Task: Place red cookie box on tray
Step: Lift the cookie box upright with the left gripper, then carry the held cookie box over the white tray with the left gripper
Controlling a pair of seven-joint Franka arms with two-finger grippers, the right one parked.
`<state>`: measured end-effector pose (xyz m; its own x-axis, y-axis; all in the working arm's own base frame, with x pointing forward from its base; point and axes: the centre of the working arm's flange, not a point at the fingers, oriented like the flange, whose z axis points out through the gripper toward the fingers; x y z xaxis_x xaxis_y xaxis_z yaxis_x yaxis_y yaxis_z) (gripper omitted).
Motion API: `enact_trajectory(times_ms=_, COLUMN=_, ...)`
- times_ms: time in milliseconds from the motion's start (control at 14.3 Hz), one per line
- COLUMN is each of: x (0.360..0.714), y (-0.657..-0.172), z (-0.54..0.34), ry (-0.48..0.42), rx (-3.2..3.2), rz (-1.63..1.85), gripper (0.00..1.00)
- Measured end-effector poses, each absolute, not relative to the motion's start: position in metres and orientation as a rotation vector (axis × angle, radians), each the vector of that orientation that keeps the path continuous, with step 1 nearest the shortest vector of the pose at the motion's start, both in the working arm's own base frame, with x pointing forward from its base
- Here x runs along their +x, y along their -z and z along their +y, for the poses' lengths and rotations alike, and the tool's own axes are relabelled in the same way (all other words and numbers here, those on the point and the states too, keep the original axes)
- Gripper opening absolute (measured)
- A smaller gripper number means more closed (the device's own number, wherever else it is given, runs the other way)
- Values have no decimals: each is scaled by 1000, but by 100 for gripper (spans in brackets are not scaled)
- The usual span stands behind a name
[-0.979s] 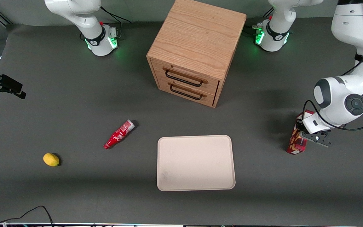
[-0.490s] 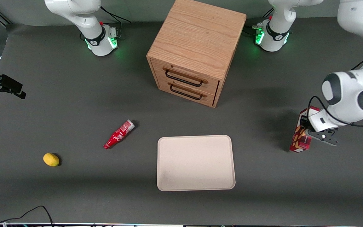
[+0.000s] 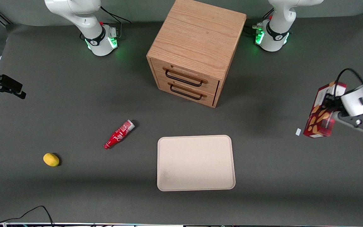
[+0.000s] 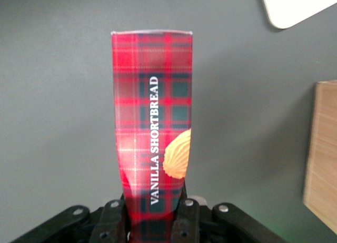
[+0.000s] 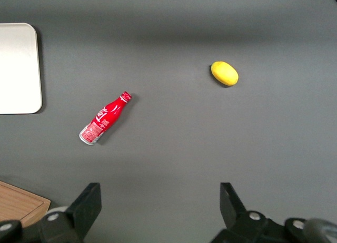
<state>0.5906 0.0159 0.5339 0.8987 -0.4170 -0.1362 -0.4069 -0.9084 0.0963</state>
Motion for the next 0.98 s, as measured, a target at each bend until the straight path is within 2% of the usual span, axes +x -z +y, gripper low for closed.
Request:
enact_trajectory(times_ms=140, x=589, y=-576, z=6, ry=214, rx=3007, rz=-651, gripper=32)
enact_trajectory(times_ms=350, x=594, y=-590, z=-25, ry=197, rx=3033, rz=-599, gripper=32)
enact_trajectory(times_ms=559, x=610, y=-567, z=-102, ry=230, rx=3067, rz=-519, gripper=32)
enact_trajectory(times_ms=699, x=625, y=-546, z=-164, ry=221, rx=3099, rz=-441, gripper=32)
enact_trajectory(times_ms=979, x=657, y=-485, z=-280, ry=101, rx=3092, rz=-254, gripper=32)
